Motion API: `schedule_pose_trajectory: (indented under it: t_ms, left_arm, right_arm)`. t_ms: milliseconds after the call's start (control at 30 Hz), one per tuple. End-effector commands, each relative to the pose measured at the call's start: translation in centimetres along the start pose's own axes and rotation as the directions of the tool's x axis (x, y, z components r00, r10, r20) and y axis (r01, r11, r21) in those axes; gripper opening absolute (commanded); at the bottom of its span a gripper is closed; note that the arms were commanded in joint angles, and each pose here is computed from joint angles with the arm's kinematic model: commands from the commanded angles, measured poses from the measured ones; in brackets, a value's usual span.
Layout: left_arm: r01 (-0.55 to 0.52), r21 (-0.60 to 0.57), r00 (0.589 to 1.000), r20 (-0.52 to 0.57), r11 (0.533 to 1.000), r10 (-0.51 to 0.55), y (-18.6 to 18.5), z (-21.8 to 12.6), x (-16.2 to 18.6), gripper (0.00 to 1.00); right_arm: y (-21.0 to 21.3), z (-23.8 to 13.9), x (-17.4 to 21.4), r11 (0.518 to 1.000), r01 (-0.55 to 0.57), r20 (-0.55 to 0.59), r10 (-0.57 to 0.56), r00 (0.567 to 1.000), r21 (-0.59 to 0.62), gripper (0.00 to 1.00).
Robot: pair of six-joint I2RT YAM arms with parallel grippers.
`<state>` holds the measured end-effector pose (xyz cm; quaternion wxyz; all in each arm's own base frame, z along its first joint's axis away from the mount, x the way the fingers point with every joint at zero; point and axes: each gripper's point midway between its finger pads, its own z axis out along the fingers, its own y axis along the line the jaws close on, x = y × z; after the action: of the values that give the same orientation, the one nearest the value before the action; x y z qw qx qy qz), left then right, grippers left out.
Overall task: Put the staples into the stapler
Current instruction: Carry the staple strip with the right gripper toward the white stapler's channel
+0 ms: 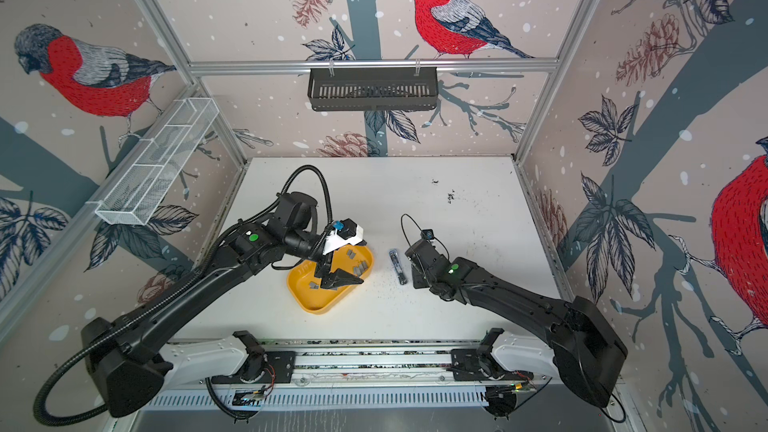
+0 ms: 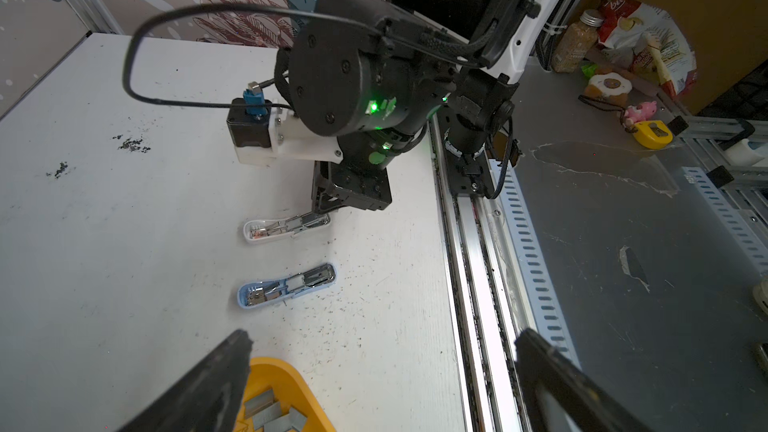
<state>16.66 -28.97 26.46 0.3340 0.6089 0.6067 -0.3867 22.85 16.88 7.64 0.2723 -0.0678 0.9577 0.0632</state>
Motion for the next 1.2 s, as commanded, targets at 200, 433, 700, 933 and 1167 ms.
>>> schedule_pose_trajectory:
  t_ms: [200,433,700,933,1167]
  left_arm:
    - [-0.018,0.019,1.0,0.02,1.0,0.017,-0.1,0.1,-0.5,0.99]
    - [-0.014,0.019,1.0,0.017,1.0,0.014,0.0,0.1,-0.4,0.99]
    - [-0.011,0.026,1.0,0.018,1.0,0.011,-0.1,0.2,-0.4,0.98]
    - [-0.008,0.027,1.0,0.015,1.0,0.008,-0.1,0.3,-0.3,0.98]
    - [-0.005,0.027,1.0,0.012,1.0,0.005,0.0,0.4,-0.2,0.98]
  right_arm:
    - [-3.0,1.2,-0.7,0.997,-0.027,-0.026,0.029,0.999,0.075,0.15]
    - [-3.5,2.2,-0.1,0.996,-0.021,-0.061,0.027,0.998,0.088,0.14]
    - [-3.4,3.1,0.6,0.997,-0.012,-0.087,0.019,0.996,0.082,0.15]
    - [-2.9,3.3,0.7,0.999,-0.005,-0.088,0.009,0.996,0.05,0.15]
    - [-2.7,3.4,0.8,0.999,-0.003,-0.089,0.006,0.996,0.038,0.15]
